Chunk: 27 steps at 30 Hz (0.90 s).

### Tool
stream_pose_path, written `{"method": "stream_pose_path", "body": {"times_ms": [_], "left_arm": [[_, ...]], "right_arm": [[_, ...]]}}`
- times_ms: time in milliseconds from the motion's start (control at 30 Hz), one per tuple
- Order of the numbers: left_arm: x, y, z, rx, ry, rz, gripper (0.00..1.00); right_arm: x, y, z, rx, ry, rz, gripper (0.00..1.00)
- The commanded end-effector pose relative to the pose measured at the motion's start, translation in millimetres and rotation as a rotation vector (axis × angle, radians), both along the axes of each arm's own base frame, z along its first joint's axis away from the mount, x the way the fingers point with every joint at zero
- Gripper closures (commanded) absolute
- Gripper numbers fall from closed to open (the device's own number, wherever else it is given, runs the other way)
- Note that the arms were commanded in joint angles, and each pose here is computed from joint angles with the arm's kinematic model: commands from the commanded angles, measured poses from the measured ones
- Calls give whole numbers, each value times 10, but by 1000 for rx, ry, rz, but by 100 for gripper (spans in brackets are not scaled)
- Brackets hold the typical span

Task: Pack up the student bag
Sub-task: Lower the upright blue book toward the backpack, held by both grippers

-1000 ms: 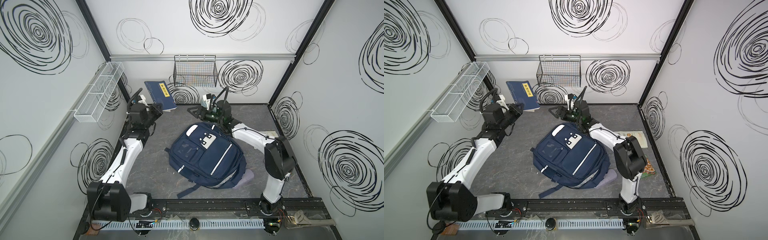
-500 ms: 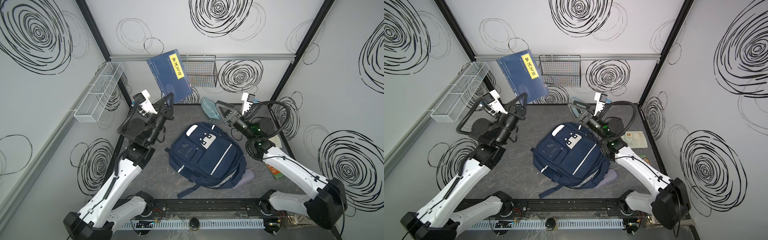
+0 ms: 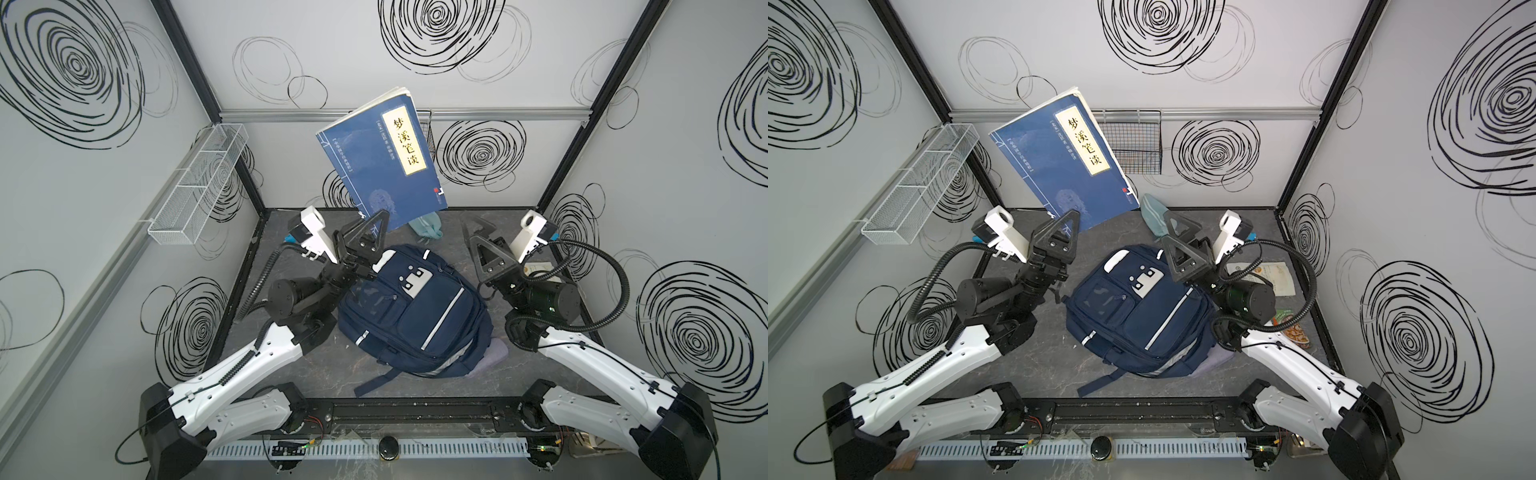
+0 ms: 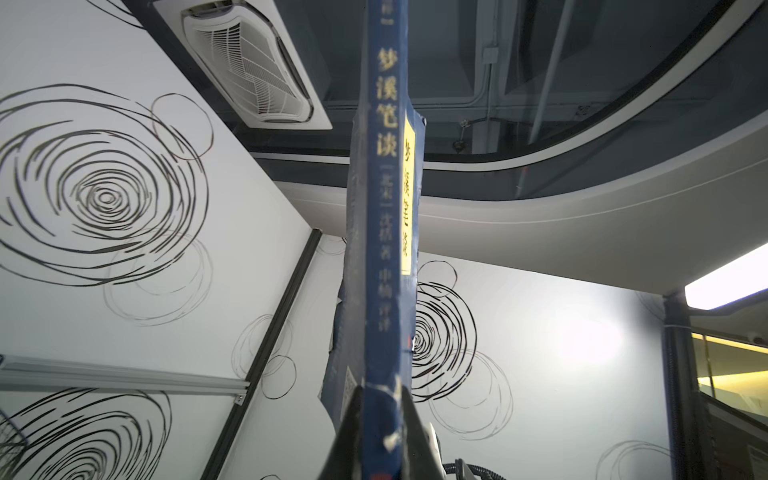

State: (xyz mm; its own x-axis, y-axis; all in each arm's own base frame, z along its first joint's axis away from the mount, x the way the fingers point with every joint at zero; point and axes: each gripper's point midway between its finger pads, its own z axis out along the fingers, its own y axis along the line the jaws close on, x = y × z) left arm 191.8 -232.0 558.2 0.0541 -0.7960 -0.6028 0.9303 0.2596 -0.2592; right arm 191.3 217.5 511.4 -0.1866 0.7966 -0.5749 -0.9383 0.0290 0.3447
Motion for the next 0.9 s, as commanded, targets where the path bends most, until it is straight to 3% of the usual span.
{"method": "stream_pose_path", "body": {"times_ms": [0,133,367,633,867], "left_arm": [[-364,100,301,-89,-180,26,100],[-461,-34,275,-86,-216,39,100],[-613,-175,238,-90,-262,58,100],[-633,-398,97,-50,-244,113,100],[-534,-544,-53,-58,-167,126,100]], "right_arm": [[-298,-114,220,89,-135,-16,0],[-367,61,279,68,-130,52,0],[-533,58,350,162,-126,125,0],[-611,124,467,185,-155,159,0],[-766,196,504,162,-237,166,24]]}}
